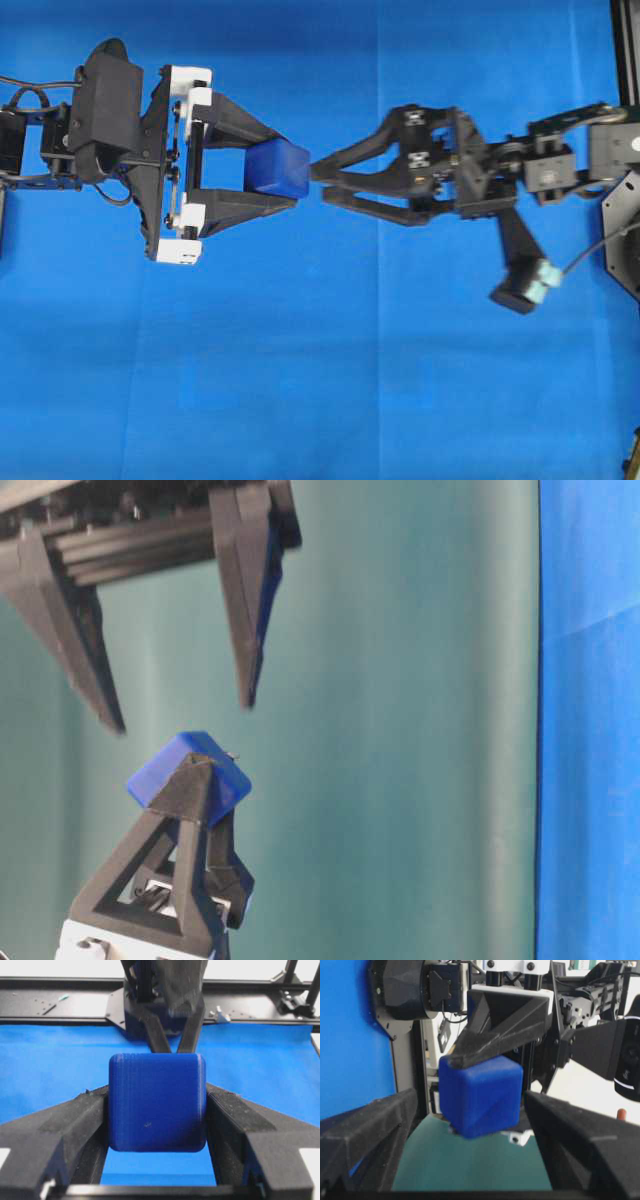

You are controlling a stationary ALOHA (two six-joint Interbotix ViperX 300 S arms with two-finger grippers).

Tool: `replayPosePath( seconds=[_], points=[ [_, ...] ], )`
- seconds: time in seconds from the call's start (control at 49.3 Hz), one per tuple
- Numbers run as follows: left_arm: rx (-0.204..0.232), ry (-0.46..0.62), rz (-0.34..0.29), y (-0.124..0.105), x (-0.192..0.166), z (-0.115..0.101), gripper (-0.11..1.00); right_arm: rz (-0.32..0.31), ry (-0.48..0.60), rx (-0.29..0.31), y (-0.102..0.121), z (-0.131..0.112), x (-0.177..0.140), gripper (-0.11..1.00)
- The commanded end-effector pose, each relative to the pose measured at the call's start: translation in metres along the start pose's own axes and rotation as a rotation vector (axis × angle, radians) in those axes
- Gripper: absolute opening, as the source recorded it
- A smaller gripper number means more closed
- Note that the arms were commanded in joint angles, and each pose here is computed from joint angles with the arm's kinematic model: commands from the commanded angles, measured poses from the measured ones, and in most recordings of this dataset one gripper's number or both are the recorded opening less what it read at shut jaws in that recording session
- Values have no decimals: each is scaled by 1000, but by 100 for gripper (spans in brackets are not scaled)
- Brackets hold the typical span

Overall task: Handover the blue block to the right arm after grasping it with the left arm, then place it in the designated position.
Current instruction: 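Move the right gripper left onto the cube and close it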

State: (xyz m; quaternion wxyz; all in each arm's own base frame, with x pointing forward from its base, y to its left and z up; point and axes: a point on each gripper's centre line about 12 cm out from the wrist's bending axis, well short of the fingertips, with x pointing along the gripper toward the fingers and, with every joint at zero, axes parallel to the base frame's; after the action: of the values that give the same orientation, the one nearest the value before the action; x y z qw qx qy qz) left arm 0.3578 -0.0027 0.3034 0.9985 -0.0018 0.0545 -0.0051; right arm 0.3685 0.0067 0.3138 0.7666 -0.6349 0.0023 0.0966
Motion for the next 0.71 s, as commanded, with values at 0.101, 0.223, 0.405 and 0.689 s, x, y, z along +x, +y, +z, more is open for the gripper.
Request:
replayPosePath(
  seconds=[0.101,0.223,0.405,0.689],
  points=[
    [-3,-34,-3,-1,-4,11,48,-39,-14,-32,-19,0,20,95],
    [-3,-32,-3,-1,-4,11,48,-36,-19,-58,-21,0,29,95],
    [-3,-29,-3,-1,-4,11,48,-38,-18,-66,-24,-2,39,95],
    [-12,-26,-3,-1,-4,10,48,-36,-15,-66,-24,-3,40,95]
  ],
)
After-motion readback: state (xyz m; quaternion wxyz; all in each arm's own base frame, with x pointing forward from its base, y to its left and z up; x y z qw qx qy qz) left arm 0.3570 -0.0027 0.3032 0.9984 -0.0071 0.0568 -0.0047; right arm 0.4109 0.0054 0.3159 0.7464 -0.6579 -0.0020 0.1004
